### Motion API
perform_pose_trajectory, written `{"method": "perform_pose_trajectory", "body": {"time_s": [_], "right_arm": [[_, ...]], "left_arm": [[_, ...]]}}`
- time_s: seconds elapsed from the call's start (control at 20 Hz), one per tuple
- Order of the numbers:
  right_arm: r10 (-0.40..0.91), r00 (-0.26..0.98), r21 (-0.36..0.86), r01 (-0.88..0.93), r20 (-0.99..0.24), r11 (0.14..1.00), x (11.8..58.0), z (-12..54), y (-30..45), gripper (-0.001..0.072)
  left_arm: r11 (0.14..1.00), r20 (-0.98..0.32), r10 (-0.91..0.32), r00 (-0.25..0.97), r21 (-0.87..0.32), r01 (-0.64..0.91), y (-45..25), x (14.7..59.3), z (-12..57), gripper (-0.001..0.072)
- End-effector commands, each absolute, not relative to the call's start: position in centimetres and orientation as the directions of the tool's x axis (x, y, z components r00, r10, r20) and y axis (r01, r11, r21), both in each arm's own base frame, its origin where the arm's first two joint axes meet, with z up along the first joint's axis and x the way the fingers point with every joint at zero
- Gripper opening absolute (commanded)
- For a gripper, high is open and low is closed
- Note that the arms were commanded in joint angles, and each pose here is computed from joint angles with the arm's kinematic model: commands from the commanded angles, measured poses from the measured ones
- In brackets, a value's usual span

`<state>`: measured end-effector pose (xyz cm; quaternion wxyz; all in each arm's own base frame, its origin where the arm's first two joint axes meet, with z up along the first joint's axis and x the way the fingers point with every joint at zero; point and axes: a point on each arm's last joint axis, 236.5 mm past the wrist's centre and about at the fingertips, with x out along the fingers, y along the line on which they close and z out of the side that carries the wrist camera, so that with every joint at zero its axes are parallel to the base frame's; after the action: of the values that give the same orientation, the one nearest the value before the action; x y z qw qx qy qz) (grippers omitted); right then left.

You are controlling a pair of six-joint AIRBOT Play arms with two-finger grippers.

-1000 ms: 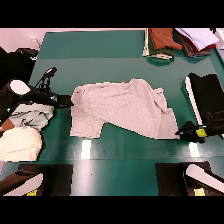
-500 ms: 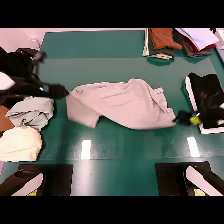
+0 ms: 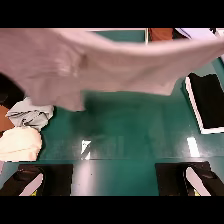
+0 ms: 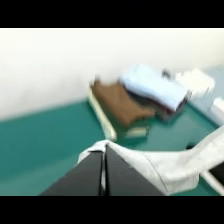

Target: Fold the shirts.

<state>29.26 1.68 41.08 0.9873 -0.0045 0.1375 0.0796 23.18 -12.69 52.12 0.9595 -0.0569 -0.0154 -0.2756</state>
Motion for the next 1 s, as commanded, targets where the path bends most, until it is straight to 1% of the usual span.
{"method": "perform_pose_trajectory", "body": {"time_s": [0.0,0.05,0.1,0.15,0.25,0.35,0.5,0.6,0.65,0.7,0.8,0.85,0.95], "right_arm": [[0.098,0.984,-0.078,-0.11,-0.152,0.991,25.2,48.2,1.7,0.0012],[0.105,0.98,-0.077,-0.119,-0.17,0.99,25.1,48.4,1.9,0.0012],[0.111,0.974,-0.065,-0.126,-0.199,0.99,25.4,48.1,1.9,0.0012],[0.113,0.966,-0.052,-0.129,-0.233,0.99,26.0,47.4,1.8,0.0012],[0.125,0.937,-0.013,-0.136,-0.326,0.991,28.5,44.5,1.1,0.0012],[0.14,0.878,0.052,-0.131,-0.458,0.99,31.7,39.5,0.1,0.0012],[0.19,0.713,0.164,-0.106,-0.675,0.981,36.2,29.2,-1.1,0.0011],[0.236,0.557,0.242,-0.063,-0.796,0.968,38.2,21.0,-1.7,0.0012],[0.257,0.482,0.273,-0.038,-0.838,0.961,38.8,17.3,-1.8,0.0012],[0.28,0.403,0.302,-0.009,-0.871,0.953,39.3,13.5,-2.0,0.0012],[0.31,0.296,0.337,0.043,-0.903,0.94,40.3,7.6,-2.3,0.0012],[0.317,0.269,0.346,0.067,-0.91,0.936,41.2,5.2,-2.6,0.0011],[0.317,0.272,0.352,0.093,-0.909,0.931,43.4,2.4,-3.2,0.0012]], "left_arm": [[0.859,0.264,-0.49,0.831,-0.015,0.511,-11.4,17.3,59.0,0.0017],[0.869,0.271,-0.473,0.838,-0.012,0.494,-11.0,17.4,59.2,0.0017],[0.878,0.245,-0.458,0.855,-0.025,0.477,-10.7,18.1,58.5,0.0017],[0.887,0.188,-0.445,0.875,-0.038,0.459,-10.5,19.7,57.0,0.0017],[0.908,0.005,-0.412,0.911,-0.082,0.411,-10.0,24.7,51.9,0.0018],[0.912,-0.223,-0.408,0.885,-0.134,0.387,-10.3,30.4,44.6,0.0019],[0.914,-0.525,-0.405,0.748,-0.227,0.336,-11.0,37.8,32.0,0.0019],[0.918,-0.684,-0.396,0.613,-0.278,0.283,-11.3,41.4,22.8,0.0019],[0.92,-0.742,-0.39,0.545,-0.298,0.253,-11.4,42.6,18.5,0.0019],[0.923,-0.787,-0.384,0.483,-0.315,0.221,-11.4,43.9,14.3,0.0019],[0.929,-0.832,-0.371,0.413,-0.327,0.175,-11.4,46.5,8.0,0.0019],[0.93,-0.837,-0.369,0.404,-0.33,0.165,-11.5,47.7,5.9,0.0019],[0.926,-0.82,-0.376,0.432,-0.349,0.144,-11.8,50.1,3.6,0.0019]]}}
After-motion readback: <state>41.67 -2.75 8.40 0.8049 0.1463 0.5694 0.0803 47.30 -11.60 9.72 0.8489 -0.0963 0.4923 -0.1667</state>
